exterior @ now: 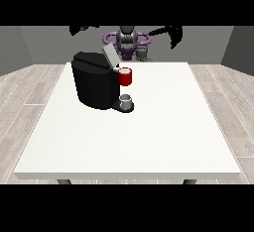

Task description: Insert the coffee pod into the coffee machine and close the lid

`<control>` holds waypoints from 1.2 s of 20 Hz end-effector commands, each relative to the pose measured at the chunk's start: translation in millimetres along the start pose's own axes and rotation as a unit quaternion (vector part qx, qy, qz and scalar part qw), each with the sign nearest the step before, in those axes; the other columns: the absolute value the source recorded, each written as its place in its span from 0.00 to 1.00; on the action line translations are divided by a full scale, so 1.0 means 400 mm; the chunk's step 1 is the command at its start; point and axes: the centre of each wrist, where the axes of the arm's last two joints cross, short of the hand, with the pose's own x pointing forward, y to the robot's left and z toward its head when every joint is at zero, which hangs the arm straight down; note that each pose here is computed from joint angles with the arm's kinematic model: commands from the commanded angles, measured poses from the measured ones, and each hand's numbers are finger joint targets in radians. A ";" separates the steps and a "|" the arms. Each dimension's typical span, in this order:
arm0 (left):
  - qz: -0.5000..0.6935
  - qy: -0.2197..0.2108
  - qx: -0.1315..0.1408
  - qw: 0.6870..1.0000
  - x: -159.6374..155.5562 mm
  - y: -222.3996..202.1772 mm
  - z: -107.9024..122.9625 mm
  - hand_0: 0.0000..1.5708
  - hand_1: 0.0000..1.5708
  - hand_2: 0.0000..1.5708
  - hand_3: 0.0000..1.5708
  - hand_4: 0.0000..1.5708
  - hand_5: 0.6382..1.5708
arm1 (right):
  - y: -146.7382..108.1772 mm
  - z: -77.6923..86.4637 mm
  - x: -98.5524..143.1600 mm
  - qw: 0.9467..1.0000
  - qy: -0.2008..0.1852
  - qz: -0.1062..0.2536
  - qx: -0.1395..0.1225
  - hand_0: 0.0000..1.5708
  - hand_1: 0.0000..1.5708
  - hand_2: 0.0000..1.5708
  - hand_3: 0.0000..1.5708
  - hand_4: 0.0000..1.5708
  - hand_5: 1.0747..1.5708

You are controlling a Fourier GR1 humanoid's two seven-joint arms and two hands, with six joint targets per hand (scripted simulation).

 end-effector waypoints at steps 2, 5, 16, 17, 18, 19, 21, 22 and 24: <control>0.050 -0.008 0.004 0.999 -0.040 -0.019 0.032 0.00 0.00 0.00 0.00 0.00 1.00 | 0.020 -0.049 0.075 0.999 -0.025 -0.001 0.038 0.00 0.00 0.00 0.00 0.00 1.00; 0.067 -0.014 -0.003 0.998 -0.016 0.012 0.038 0.00 0.00 0.00 0.00 0.00 1.00 | 0.005 -0.043 0.051 0.998 -0.025 0.023 0.043 0.00 0.00 0.00 0.00 0.00 1.00; 0.108 -0.021 0.004 0.994 -0.058 -0.050 0.140 0.00 0.00 0.00 0.00 0.13 1.00 | 0.037 -0.078 0.043 0.997 -0.001 0.024 0.068 0.00 0.00 0.00 0.00 0.00 1.00; 0.103 -0.042 -0.014 0.994 0.004 -0.026 0.098 0.00 0.00 0.00 0.00 0.14 1.00 | 0.055 -0.070 -0.006 0.998 -0.025 0.025 0.056 0.00 0.00 0.00 0.00 0.00 1.00; 0.118 -0.013 -0.021 0.993 -0.055 -0.094 0.143 0.00 0.00 0.00 0.00 0.07 1.00 | 0.028 -0.112 0.048 0.998 0.009 0.022 0.063 0.00 0.00 0.00 0.00 0.00 1.00; 0.115 -0.032 0.011 0.993 -0.042 -0.078 0.142 0.00 0.00 0.00 0.00 0.07 1.00 | 0.054 -0.126 0.071 0.997 -0.012 0.016 0.070 0.00 0.00 0.00 0.00 0.00 1.00; 0.097 -0.045 0.018 0.994 -0.022 -0.042 0.140 0.00 0.00 0.00 0.00 0.00 1.00 | 0.062 -0.139 0.085 0.997 -0.025 0.009 0.077 0.00 0.00 0.00 0.00 0.00 1.00; 0.107 -0.035 0.018 0.993 -0.033 -0.044 0.168 0.00 0.00 0.00 0.00 0.00 1.00 | 0.078 -0.112 0.032 0.997 -0.002 0.014 0.076 0.00 0.00 0.00 0.00 0.00 1.00; 0.116 -0.039 0.025 0.992 -0.040 -0.060 0.187 0.00 0.00 0.00 0.00 0.00 1.00 | 0.020 -0.106 -0.005 0.998 -0.005 -0.001 0.065 0.00 0.00 0.00 0.00 0.00 1.00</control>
